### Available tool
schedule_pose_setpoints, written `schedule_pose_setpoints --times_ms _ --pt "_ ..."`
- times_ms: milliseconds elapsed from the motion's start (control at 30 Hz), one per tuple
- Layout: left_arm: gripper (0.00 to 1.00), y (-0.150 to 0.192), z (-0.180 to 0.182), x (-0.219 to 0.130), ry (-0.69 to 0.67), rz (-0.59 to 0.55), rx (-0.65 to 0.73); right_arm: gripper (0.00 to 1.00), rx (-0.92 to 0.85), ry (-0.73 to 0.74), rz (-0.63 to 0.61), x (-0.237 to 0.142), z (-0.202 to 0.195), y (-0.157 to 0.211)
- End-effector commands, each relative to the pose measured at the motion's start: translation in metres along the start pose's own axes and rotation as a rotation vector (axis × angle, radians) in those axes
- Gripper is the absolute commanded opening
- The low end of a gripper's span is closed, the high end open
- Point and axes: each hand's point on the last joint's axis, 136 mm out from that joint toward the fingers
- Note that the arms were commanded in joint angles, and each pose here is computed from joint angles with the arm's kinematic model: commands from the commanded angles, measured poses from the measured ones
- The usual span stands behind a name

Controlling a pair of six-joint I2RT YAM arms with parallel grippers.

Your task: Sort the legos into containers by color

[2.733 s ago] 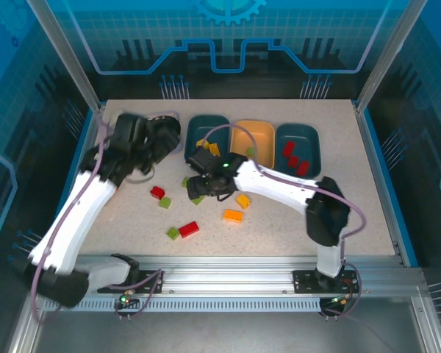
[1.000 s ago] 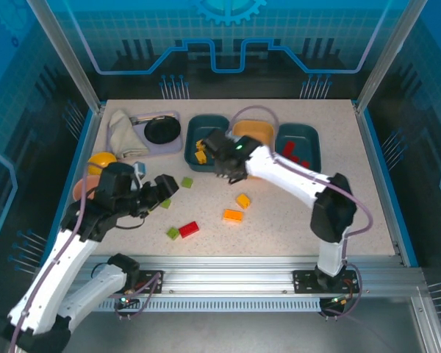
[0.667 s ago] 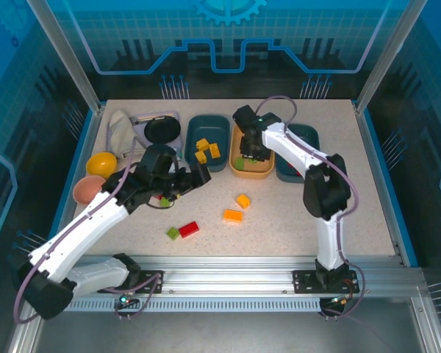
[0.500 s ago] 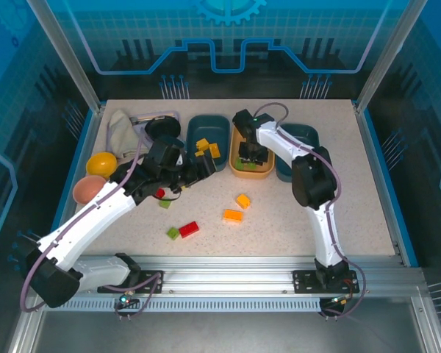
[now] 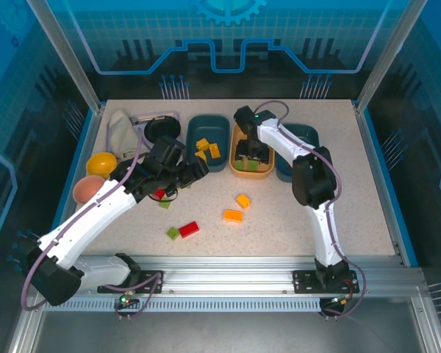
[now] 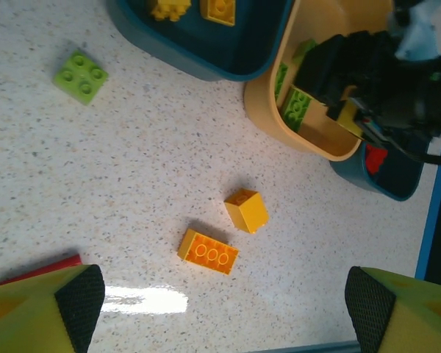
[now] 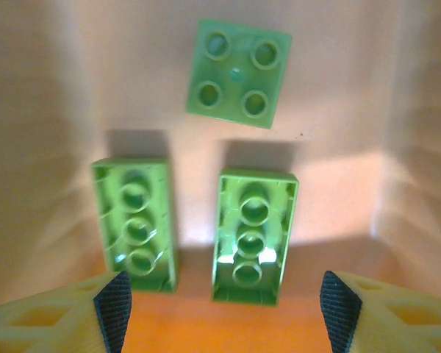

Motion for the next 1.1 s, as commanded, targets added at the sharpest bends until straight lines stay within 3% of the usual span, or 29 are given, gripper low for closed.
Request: schedule_pose_setpoints --times_ms 0,200,467,800,1067 --pt "0.89 -0.01 0.017 -0.033 -0.049 -0.081 -0.025 0.71 -0.106 -0.033 -0.191 -0.076 0.023 -0.006" --pt "0.87 -0.023 0.066 -0.074 -0.117 -0.215 -0.085 0.78 -0.488 -0.144 -0.382 -0.114 0.118 0.039" --pt "0.86 -0.027 0.13 -0.112 -0.159 -0.334 -0.191 0.88 -0.93 -0.459 -0.367 -0.097 0.265 0.122" --pt "0.86 -0.022 0.171 -0.14 -0.152 -0.371 -0.252 0.98 -0.999 -0.413 -0.285 -0.029 0.313 0.111" --pt "0.85 -0.016 0.189 -0.155 -0.159 -0.361 -0.265 0.96 -0.997 -0.371 -0.262 0.017 0.336 0.097"
Point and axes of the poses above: each hand's point on the last joint's axis, 136 mm out from that joint toward the fingers, its own x axis out along the fingers, its own z axis along the line the jaws close on, y = z × x, and after that the axes turned 15 degrees about -x, right-handed
